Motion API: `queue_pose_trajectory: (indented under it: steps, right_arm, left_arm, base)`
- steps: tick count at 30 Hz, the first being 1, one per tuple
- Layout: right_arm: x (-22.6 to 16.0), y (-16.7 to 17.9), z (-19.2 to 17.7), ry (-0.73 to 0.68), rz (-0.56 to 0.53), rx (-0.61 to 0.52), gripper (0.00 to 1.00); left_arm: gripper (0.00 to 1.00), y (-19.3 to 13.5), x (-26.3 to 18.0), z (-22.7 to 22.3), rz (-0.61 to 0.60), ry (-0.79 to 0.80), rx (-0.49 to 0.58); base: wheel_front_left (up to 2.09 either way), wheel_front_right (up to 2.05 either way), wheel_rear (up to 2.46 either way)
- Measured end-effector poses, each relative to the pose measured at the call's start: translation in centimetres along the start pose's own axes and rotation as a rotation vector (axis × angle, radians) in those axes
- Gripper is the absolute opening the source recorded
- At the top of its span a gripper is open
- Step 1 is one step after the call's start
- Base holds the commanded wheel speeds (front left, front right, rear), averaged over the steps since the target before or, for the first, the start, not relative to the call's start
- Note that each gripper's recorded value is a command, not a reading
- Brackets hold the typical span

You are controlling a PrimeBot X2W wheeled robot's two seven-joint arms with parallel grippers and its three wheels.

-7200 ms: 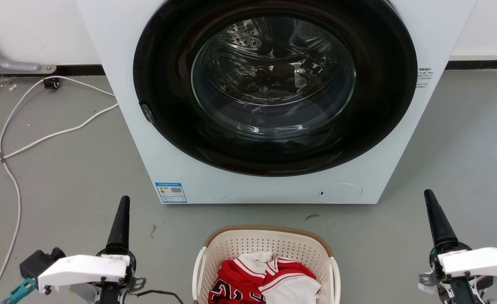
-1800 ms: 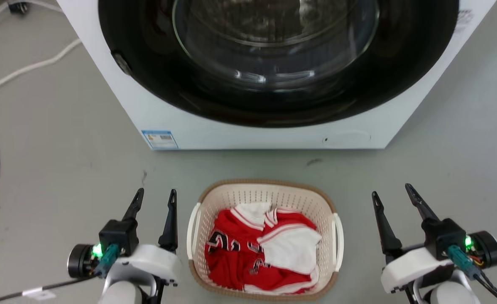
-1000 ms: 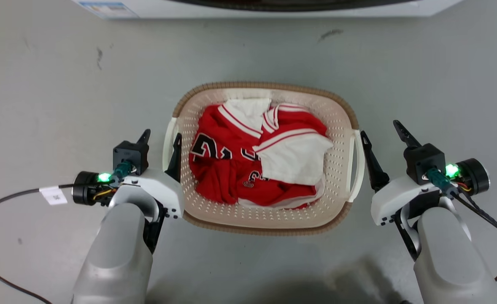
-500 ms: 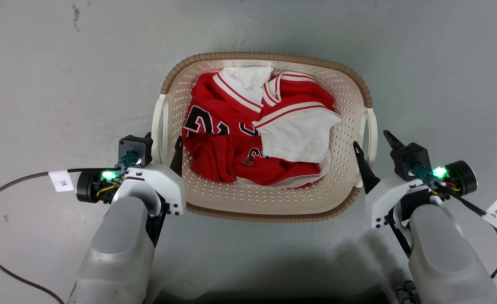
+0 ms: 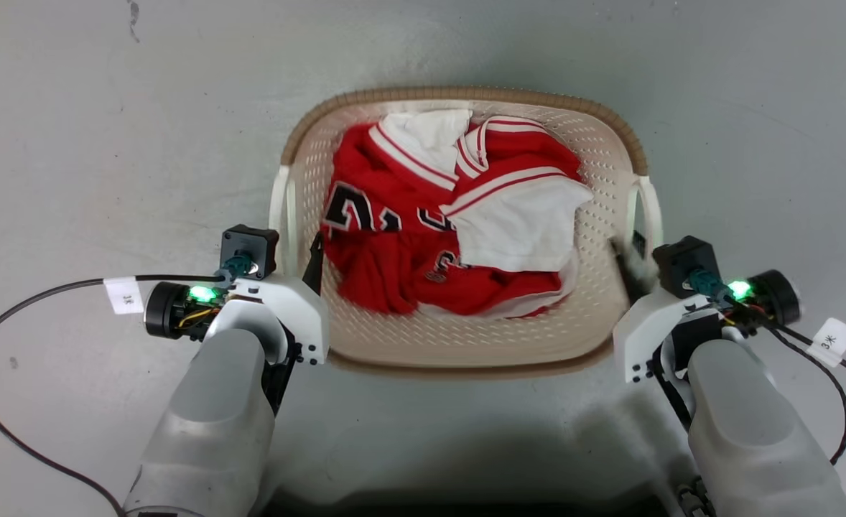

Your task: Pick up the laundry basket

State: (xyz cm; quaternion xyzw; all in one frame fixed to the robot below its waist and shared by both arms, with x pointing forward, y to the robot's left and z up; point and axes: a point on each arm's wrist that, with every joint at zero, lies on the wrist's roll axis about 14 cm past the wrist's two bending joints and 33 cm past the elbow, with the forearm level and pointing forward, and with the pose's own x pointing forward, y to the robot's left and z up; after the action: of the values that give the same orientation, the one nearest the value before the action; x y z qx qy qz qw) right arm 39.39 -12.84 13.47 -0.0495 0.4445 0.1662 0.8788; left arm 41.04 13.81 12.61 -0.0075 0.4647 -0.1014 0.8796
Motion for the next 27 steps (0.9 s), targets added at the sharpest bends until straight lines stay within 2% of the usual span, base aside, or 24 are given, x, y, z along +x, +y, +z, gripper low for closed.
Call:
queue_pose_trajectory:
  steps: [13, 27]
  right_arm:
    - [-1.7, 0.0, 1.4, -0.014, -0.009, 0.004, 0.0]
    - [-6.9, 0.8, 3.2, -0.056, -0.021, 0.004, 0.0]
  left_arm:
    - [0.0, -0.9, -1.9, 1.4, -0.017, -0.024, 0.004]
    - [0.0, -1.7, -7.4, 3.0, -0.012, -0.072, -0.003]
  base:
    - [0.0, 0.0, 0.0]
    - [0.0, 0.0, 0.0]
